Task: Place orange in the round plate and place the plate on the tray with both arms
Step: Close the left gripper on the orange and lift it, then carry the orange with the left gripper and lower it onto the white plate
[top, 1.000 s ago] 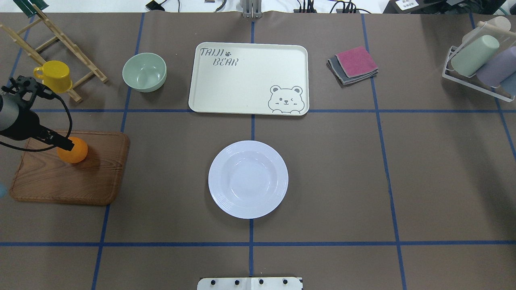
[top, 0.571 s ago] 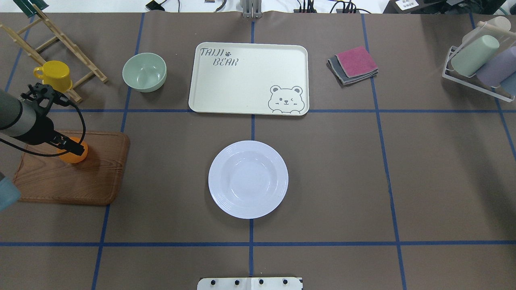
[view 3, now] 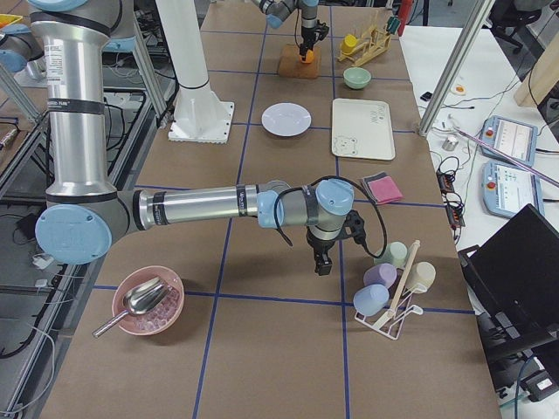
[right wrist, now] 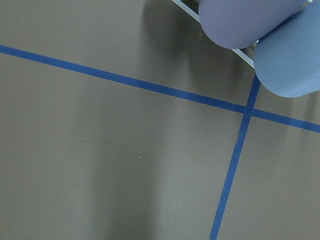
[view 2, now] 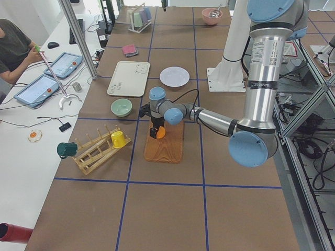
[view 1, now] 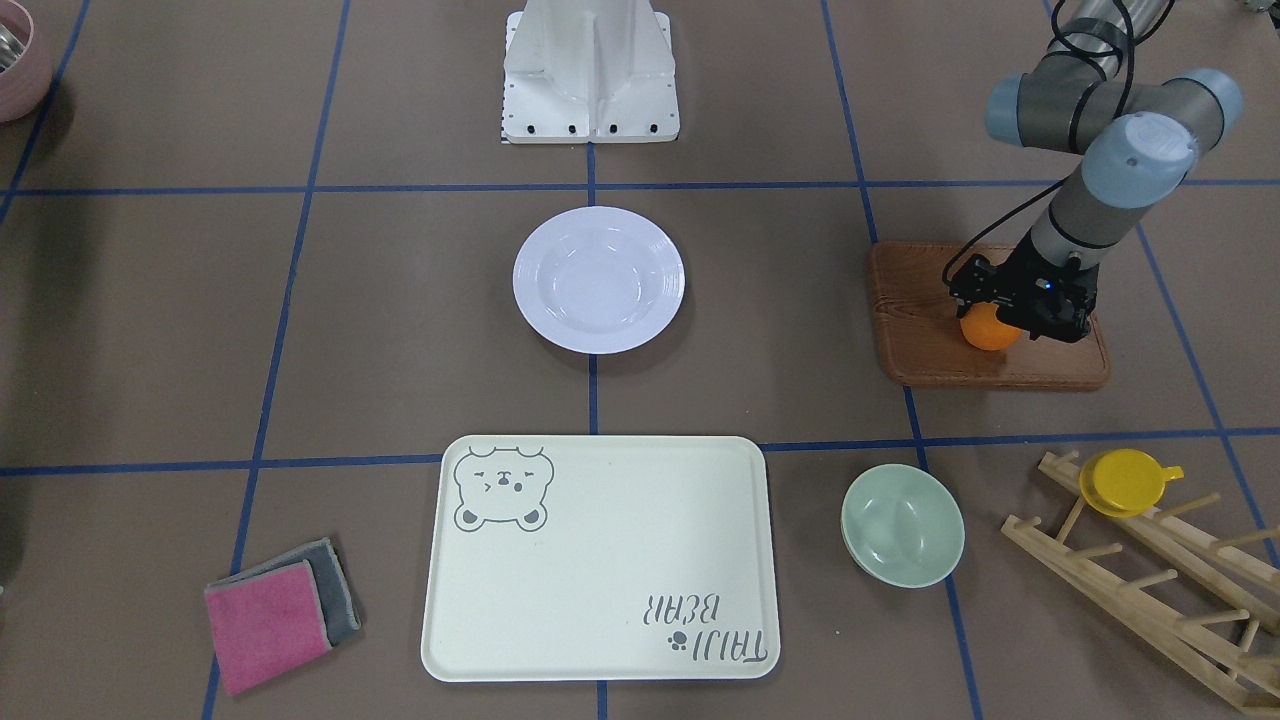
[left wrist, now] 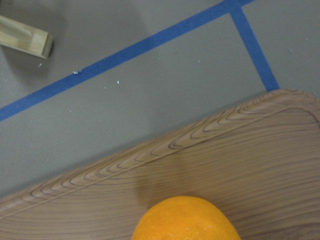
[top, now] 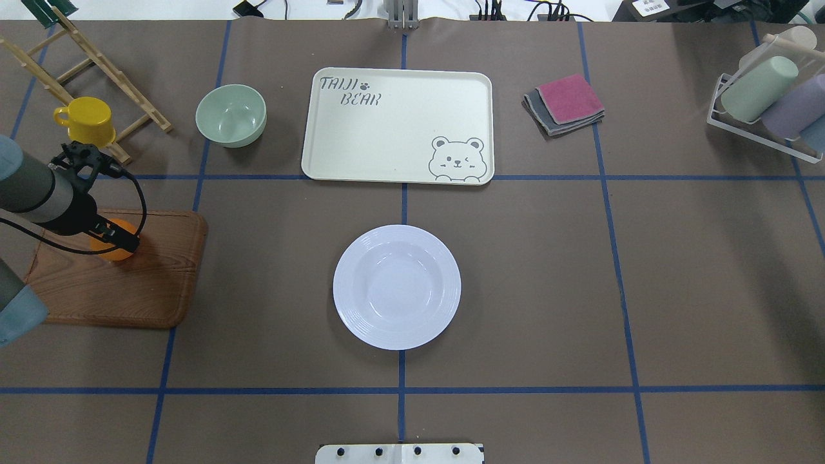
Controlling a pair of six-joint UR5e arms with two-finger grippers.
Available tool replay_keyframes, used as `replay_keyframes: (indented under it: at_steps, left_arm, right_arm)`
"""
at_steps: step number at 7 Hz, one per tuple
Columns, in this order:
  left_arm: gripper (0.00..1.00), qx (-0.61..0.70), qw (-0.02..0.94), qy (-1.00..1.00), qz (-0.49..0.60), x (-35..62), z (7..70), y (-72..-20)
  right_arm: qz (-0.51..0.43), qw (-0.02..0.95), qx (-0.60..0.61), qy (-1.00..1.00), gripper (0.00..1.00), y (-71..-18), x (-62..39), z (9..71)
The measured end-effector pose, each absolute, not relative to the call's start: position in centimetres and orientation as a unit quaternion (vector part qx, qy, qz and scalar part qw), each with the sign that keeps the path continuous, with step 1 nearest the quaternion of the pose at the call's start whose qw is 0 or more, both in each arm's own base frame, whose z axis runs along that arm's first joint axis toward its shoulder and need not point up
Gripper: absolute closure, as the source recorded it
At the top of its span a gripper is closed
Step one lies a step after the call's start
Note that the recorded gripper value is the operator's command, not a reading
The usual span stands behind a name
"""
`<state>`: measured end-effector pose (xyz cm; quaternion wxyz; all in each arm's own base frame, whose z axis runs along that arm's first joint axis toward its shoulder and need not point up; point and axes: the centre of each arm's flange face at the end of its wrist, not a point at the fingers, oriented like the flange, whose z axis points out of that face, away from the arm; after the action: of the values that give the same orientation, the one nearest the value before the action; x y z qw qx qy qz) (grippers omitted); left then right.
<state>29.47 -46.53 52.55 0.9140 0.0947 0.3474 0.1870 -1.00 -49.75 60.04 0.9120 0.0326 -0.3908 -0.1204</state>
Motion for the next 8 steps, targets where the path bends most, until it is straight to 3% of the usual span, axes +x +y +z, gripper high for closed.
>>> replay_keyframes:
  at_steps: [3, 8]
  left_arm:
    - [1.0, 0.086, 0.901, 0.381, 0.19, 30.1, 50.5, -46.4]
    - [1.0, 0.019, 0.891, 0.45, 0.05, 40.8, 28.3, -52.4]
  right_arm:
    - [-0.127, 0.911, 0.043, -0.391, 0.0, -49.9, -1.1, 59.8]
    - [-0.194, 0.894, 0.148, -0.377, 0.0, -51.2, -3.9, 58.6]
